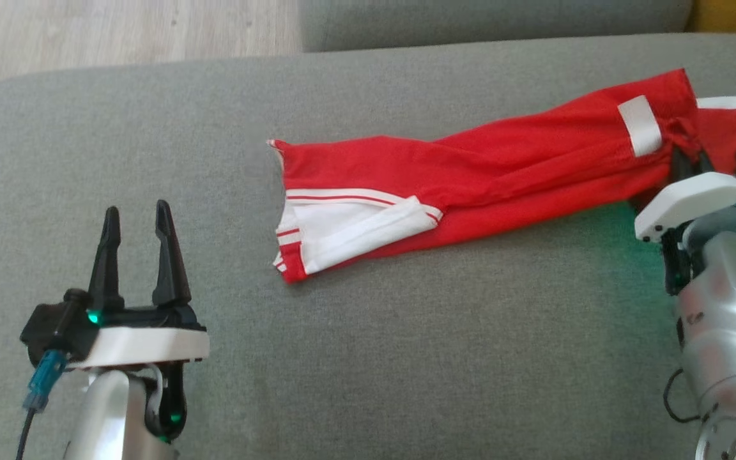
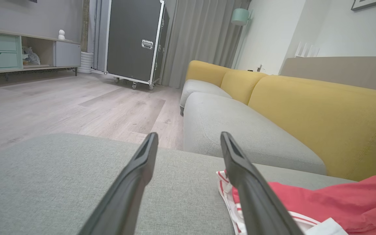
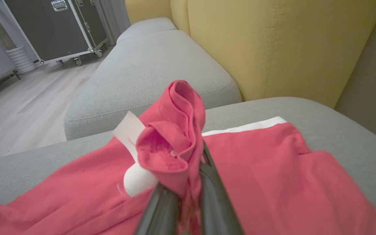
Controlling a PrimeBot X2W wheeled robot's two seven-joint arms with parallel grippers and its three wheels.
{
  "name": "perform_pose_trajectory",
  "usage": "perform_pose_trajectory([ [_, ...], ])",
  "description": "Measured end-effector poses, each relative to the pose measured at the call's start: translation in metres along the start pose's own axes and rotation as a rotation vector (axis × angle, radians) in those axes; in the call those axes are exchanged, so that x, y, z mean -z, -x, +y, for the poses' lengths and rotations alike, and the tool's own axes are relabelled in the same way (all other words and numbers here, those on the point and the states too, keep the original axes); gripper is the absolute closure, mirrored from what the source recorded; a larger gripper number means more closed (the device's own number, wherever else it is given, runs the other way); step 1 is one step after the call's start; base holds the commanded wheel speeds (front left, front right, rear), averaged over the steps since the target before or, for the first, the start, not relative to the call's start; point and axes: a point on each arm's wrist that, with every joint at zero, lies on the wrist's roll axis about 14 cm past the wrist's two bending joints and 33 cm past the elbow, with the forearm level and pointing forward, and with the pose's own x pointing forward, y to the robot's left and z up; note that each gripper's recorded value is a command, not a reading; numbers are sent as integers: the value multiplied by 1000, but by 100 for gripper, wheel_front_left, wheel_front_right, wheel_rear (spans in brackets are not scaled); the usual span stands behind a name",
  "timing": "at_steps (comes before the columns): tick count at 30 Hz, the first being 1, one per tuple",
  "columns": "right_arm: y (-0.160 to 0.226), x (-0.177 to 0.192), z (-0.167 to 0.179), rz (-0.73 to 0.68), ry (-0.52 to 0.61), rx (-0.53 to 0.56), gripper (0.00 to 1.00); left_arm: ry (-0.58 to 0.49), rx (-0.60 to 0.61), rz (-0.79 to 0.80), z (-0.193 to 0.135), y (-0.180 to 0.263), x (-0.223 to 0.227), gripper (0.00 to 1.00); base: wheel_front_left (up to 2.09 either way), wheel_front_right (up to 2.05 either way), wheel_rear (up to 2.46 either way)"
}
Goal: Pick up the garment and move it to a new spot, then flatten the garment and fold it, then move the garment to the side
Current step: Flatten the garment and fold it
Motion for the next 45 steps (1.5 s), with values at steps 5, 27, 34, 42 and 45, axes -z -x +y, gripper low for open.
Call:
perform_pose_trajectory([
  [5, 9, -5, 0, -18, 2, 10, 100, 1, 13, -30, -5, 4, -11, 0, 0, 0, 0],
  [27, 54, -18, 232, -7, -92, -633, 100, -47, -83, -133, 26, 48, -53, 0, 0, 0, 0],
  [34, 66, 10, 274, 69, -74, -754, 100, -59, -134, -122, 42, 59, -51, 0, 0, 0, 0],
  [42, 64, 41, 293, 156, -60, -790, 100, -69, -175, -98, 55, 64, -46, 0, 0, 0, 0],
  [45, 64, 48, 299, 177, -59, -803, 100, -76, -182, -98, 58, 65, -47, 0, 0, 0, 0],
])
